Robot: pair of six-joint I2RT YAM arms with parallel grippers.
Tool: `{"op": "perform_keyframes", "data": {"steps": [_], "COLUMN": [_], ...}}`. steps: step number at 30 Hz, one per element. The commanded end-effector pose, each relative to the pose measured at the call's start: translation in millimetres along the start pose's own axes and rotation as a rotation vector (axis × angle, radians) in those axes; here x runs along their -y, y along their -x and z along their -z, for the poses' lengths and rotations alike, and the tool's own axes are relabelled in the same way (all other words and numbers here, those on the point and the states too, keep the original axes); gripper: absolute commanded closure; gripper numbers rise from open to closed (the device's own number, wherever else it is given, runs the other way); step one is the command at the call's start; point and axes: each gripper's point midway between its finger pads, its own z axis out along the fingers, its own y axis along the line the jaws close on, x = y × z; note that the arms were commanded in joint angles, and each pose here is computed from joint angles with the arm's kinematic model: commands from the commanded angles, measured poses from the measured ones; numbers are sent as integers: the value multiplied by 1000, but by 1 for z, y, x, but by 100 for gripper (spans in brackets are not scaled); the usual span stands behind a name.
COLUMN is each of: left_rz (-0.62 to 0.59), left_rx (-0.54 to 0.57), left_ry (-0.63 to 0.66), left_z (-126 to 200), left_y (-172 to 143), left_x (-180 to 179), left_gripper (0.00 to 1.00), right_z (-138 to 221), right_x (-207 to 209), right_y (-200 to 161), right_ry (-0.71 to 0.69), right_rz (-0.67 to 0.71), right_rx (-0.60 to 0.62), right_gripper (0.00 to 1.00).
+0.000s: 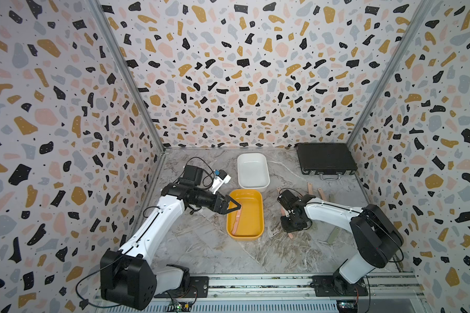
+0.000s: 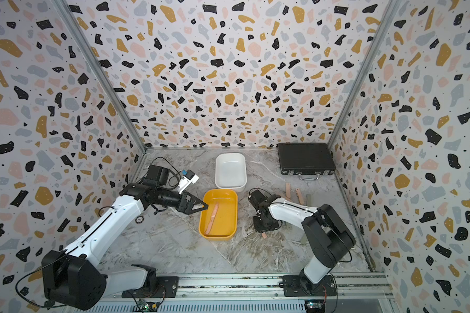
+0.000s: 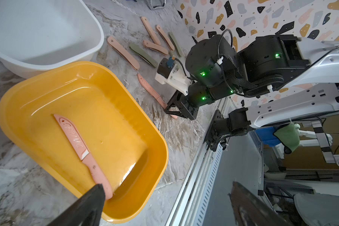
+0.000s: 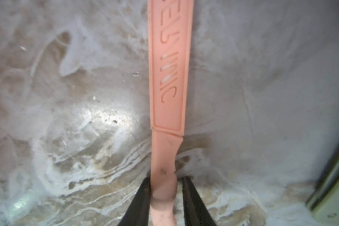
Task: Place the fruit knives into the storage box by color
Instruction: Pick up the fruit knife from the center of the board.
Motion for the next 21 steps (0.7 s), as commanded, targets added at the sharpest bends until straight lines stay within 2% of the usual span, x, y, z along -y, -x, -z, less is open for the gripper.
{"op": "perform_keyframes", "data": {"steps": [1, 10, 21], "left_rz": [-21, -10, 28], "left_rx": [7, 12, 61], "left_ry": [2, 6, 34], "left_z": [1, 3, 18], "left_y": [-1, 0, 8], "left_x": [-2, -5, -15], "left_gripper": [0, 0, 0], "right_z": [-7, -5, 25], "right_x": [6, 6, -9], "right_y": [-10, -10, 8], "right_ry": [-44, -58, 6], "right_rz": [9, 23, 40], "right_rx": [-55, -54, 6], "right_gripper": [71, 77, 80]}}
